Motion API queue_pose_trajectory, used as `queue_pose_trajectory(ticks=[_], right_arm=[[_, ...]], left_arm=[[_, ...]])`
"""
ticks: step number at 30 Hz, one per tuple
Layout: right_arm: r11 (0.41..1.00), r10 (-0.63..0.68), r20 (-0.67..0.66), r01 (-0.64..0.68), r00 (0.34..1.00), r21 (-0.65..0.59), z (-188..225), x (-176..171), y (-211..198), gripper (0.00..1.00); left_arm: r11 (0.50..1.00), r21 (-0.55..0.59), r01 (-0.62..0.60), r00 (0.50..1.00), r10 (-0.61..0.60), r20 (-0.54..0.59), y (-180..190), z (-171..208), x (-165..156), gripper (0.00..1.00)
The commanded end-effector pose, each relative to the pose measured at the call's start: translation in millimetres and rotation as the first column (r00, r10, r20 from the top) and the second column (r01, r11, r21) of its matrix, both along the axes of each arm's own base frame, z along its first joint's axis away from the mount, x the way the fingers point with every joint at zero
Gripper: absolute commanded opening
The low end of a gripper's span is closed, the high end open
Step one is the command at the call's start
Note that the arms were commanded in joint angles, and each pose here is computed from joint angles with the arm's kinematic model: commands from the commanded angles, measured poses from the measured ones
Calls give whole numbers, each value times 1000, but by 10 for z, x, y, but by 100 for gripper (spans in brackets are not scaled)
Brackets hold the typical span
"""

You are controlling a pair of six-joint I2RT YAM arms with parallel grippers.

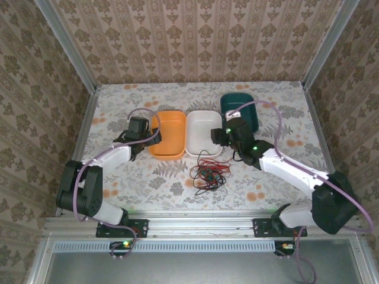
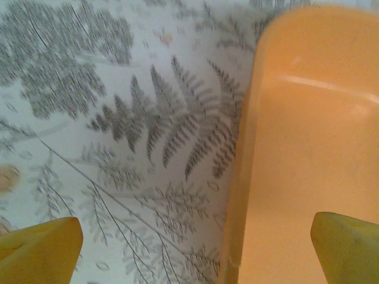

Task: Untangle the cables

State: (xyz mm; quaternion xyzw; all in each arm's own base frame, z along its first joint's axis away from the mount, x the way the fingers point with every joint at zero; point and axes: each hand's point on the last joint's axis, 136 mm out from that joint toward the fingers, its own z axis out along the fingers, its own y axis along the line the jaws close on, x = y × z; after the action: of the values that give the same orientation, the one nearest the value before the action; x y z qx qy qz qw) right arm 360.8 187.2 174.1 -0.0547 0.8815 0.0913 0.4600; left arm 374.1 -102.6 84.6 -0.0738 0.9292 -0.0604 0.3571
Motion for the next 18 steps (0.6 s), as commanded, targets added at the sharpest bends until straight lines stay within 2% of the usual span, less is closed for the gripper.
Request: queue_pose_trajectory(ticks=[1, 4, 9, 14, 18], right_arm=[[998, -19, -68, 14, 998, -63, -89, 28, -42, 76], [998, 1, -129, -10, 992, -69, -220, 36, 32, 76], [997, 14, -219, -30, 976, -73, -461, -11, 82, 76], [999, -17, -234, 5, 972, -51, -505, 18, 48, 76], [1000, -22, -230, 17, 973, -23, -484, 61, 35, 76]], left_arm=[[1000, -24, -12, 997, 10, -76, -115, -74, -84, 95], [998, -54, -19, 992, 12, -124, -189, -207, -148, 85], [999, -24, -29, 991, 25, -134, -250, -276, -154, 57], [998, 9, -59, 989, 60, -135, -211, -280, -44, 27], [998, 40, -57, 989, 62, -132, -168, -271, 170, 21]])
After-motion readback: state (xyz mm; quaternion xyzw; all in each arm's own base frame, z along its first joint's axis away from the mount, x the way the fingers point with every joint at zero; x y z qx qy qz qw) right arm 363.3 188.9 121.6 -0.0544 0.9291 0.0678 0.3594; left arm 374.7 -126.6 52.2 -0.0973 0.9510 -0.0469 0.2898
